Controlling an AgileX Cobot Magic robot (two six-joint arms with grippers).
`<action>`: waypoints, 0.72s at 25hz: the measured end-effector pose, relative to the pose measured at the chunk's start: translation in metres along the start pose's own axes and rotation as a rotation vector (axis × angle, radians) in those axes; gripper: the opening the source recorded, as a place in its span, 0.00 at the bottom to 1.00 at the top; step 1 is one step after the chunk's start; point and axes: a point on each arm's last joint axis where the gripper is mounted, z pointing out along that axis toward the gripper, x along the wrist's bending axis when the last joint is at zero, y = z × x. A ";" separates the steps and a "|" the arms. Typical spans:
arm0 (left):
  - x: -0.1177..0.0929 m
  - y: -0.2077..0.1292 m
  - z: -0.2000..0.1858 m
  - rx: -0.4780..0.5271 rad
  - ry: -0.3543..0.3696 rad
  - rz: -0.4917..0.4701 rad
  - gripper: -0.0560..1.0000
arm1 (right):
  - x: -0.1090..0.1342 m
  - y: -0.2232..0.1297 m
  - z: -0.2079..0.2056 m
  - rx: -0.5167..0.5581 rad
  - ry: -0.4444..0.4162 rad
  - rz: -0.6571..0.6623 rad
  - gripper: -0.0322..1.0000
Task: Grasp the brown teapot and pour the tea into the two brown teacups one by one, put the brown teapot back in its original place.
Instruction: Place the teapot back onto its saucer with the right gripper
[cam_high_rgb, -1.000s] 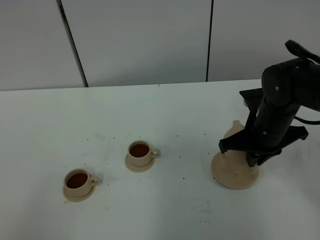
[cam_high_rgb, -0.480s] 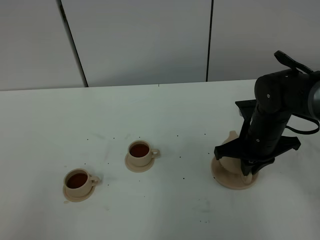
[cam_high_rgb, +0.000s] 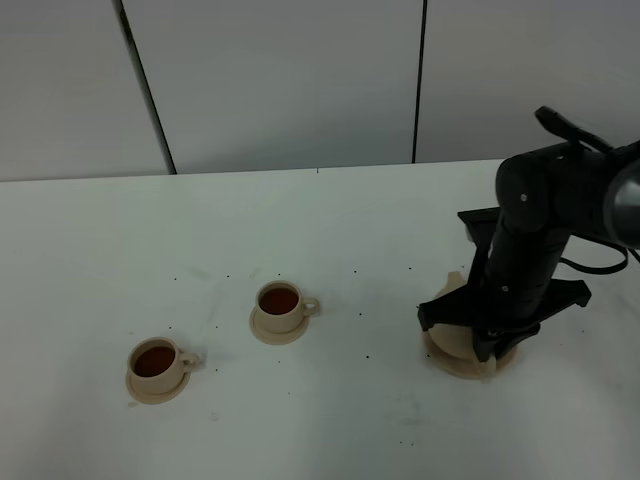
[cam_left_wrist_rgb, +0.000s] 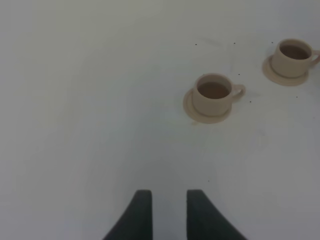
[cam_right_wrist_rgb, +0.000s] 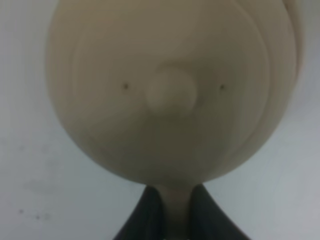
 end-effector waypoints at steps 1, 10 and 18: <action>0.000 0.000 0.000 0.000 0.000 0.000 0.28 | 0.003 -0.001 0.000 -0.001 -0.006 -0.007 0.12; 0.000 0.000 0.000 0.000 0.000 0.000 0.28 | 0.006 -0.001 0.001 -0.013 -0.053 -0.022 0.12; 0.000 0.000 0.000 0.000 0.000 0.000 0.28 | 0.003 -0.009 0.009 0.021 -0.062 -0.018 0.12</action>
